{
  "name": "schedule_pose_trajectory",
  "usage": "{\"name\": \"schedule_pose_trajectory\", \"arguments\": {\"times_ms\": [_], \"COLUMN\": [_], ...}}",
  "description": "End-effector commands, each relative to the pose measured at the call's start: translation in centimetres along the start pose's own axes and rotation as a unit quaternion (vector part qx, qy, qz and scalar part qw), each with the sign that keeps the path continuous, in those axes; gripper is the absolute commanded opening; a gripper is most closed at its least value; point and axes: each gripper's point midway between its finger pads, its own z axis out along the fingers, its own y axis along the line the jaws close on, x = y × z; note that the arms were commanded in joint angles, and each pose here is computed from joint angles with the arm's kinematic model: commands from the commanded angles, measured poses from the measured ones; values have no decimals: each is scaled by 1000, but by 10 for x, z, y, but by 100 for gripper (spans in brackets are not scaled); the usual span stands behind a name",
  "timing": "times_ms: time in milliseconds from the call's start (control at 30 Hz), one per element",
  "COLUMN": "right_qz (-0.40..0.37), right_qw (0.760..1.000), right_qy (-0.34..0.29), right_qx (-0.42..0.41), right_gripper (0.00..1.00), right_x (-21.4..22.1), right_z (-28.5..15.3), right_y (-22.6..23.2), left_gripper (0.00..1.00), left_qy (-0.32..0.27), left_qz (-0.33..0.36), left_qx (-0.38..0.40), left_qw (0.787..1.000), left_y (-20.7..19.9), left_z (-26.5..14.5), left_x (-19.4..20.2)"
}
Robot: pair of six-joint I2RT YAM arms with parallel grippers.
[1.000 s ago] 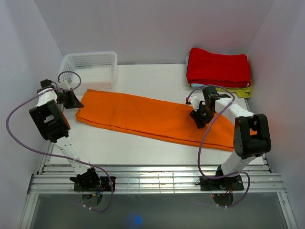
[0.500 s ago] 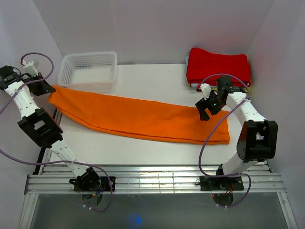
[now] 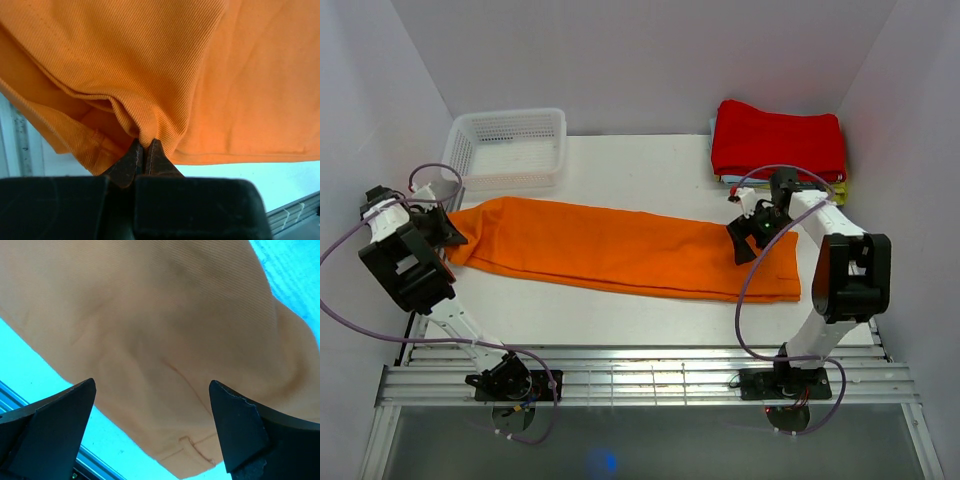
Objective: Fold and stack the trousers
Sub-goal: Fold the trousers
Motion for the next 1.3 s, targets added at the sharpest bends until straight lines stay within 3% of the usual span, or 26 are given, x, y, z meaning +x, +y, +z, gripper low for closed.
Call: {"name": "schedule_pose_trajectory", "arguments": {"times_ms": [0, 133, 367, 433, 500, 733, 800, 867, 967, 1133, 1267], "right_qz": [29, 35, 51, 40, 25, 30, 30, 31, 30, 28, 26], "right_qw": [999, 993, 982, 981, 982, 989, 991, 992, 993, 993, 993], "right_qy": [22, 102, 140, 147, 144, 112, 101, 96, 89, 87, 86], "right_qx": [-11, 51, 113, 124, 120, 86, 85, 81, 76, 71, 72], "right_gripper": [100, 95, 93, 93, 93, 95, 95, 95, 95, 96, 96], "right_x": [12, 64, 128, 137, 137, 111, 103, 98, 93, 89, 88], "right_z": [29, 47, 14, 4, 1, -8, -11, -12, -12, -13, -13], "right_y": [-7, -41, -105, -117, -118, -112, -112, -108, -103, -97, -95], "left_gripper": [0, 0, 0, 14, 39, 64, 69, 81, 86, 87, 89], "left_qy": [-63, -68, -61, -54, -51, -54, -45, -23, -1, 23, -11], "left_qz": [51, 57, 48, 47, 42, 79, 68, 46, 25, -15, 8], "left_qx": [-49, -53, -49, -47, -48, -17, -19, -13, -16, -90, -115], "left_qw": [996, 995, 996, 996, 997, 995, 996, 999, 1000, 996, 993], "left_y": [2, 4, 6, 8, 12, -18, -19, -19, -14, 12, 10], "left_z": [-32, -35, -27, -21, -14, -10, -7, 1, 12, 17, -2], "left_x": [-38, -47, -45, -42, -37, -31, -22, -4, 16, 35, 25]}}
